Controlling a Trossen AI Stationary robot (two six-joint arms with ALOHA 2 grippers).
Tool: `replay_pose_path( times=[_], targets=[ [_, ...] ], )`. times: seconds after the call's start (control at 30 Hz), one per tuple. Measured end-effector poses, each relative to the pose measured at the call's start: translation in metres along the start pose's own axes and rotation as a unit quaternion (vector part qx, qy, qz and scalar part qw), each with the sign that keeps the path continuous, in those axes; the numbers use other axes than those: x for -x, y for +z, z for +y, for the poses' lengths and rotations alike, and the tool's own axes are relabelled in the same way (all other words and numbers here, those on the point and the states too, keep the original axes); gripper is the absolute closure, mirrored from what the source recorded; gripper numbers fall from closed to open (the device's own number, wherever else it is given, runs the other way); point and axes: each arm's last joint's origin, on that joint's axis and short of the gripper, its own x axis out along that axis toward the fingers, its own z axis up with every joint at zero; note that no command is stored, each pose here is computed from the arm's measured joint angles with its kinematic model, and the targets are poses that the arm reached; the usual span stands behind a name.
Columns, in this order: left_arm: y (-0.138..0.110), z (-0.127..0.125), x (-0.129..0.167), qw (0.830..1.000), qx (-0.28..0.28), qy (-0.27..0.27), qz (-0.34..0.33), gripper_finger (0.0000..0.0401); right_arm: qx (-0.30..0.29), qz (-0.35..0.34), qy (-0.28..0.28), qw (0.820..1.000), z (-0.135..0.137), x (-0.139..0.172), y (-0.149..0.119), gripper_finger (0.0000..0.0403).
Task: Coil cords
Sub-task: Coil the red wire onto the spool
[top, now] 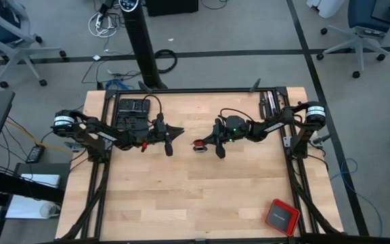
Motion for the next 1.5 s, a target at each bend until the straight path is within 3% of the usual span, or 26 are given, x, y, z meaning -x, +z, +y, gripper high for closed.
replay_pose_path(
  times=[0.17,0.4,0.6,0.73,1.1,1.3,1.5],
  targets=[
    [0.000,0.001,0.000,0.999,-0.038,0.017,0.001,0.0350,-0.004,0.005,-0.002,1.000,-0.001,0.000,-0.001,0.0402],
    [0.000,0.001,0.000,1.000,-0.021,0.015,0.000,0.0350,-0.001,0.005,-0.002,1.000,-0.001,0.000,-0.001,0.0402],
    [0.002,-0.004,-0.002,0.998,0.004,-0.067,0.001,0.0350,0.001,0.005,-0.003,1.000,-0.001,0.000,-0.001,0.0402],
    [0.007,-0.005,-0.007,0.997,0.031,-0.066,0.002,0.0350,0.009,0.004,-0.003,1.000,-0.001,0.000,-0.001,0.0402],
    [0.003,-0.008,-0.023,0.994,0.036,-0.079,0.064,0.0350,0.011,-0.001,-0.002,1.000,-0.001,0.000,0.001,0.0402],
    [-0.001,-0.012,-0.025,0.987,0.025,-0.134,0.080,0.0350,0.003,0.009,-0.008,1.000,-0.002,0.000,-0.001,0.0402],
    [-0.004,-0.009,-0.027,0.988,0.034,-0.115,0.102,0.0350,0.005,0.000,-0.007,1.000,-0.002,0.000,0.000,0.0402]
  ],
)
